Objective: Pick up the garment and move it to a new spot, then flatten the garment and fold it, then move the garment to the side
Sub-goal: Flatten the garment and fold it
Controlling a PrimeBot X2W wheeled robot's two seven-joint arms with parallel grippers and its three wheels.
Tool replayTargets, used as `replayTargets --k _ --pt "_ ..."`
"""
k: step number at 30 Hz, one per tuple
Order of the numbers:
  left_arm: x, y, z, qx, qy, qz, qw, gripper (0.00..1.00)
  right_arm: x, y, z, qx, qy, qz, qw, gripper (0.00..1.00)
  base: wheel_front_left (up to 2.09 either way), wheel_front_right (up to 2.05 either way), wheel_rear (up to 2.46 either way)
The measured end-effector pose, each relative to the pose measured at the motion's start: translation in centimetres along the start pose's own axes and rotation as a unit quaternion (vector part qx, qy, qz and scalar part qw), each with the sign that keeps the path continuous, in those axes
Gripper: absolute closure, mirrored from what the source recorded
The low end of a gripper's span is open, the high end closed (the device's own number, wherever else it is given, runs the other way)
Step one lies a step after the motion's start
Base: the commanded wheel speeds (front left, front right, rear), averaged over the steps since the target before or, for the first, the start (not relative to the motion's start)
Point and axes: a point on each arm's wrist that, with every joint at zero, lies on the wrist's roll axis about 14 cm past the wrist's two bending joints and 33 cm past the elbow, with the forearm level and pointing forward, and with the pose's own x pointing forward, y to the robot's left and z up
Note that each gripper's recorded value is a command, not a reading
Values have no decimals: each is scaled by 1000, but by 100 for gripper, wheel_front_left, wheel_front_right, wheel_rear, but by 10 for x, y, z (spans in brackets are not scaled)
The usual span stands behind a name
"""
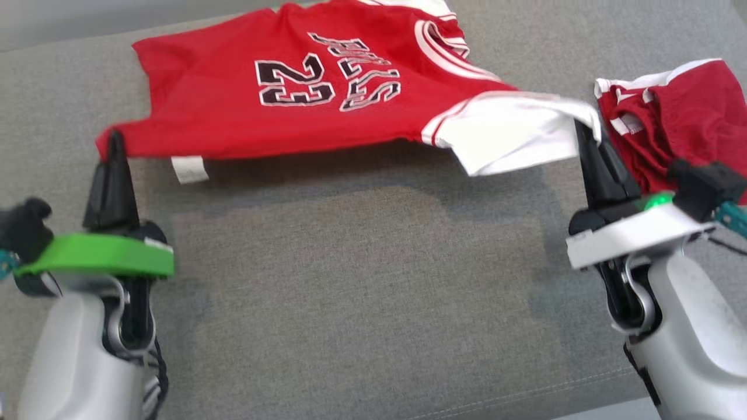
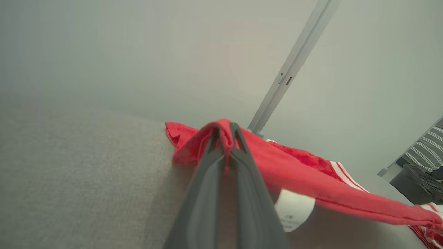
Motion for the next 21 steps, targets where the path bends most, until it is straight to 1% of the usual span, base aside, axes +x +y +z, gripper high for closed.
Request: replayTargets --k 1,2,3,10,15,21 --pt "-13 2 -4 -6 5 7 1000 100 -9 0 -2 7 3 -5 1000 100 0 0 0" --pt "-35 9 -3 -23 2 26 999 100 -25 1 -6 15 9 -11 1000 100 0 0 0" --pt "-45 11 -4 -29 2 33 999 100 -33 2 -8 19 12 -14 1000 100 0 0 0" --pt "-110 27 -22 -55 23 100 993 100 -72 11 -12 34 21 -29 999 100 0 0 0" --pt "-135 27 -36 -70 38 124 989 100 -96 17 -25 42 41 -41 997 100 0 0 0" --pt "-152 24 -46 -71 52 132 987 100 -119 17 -34 53 54 -62 995 100 0 0 0"
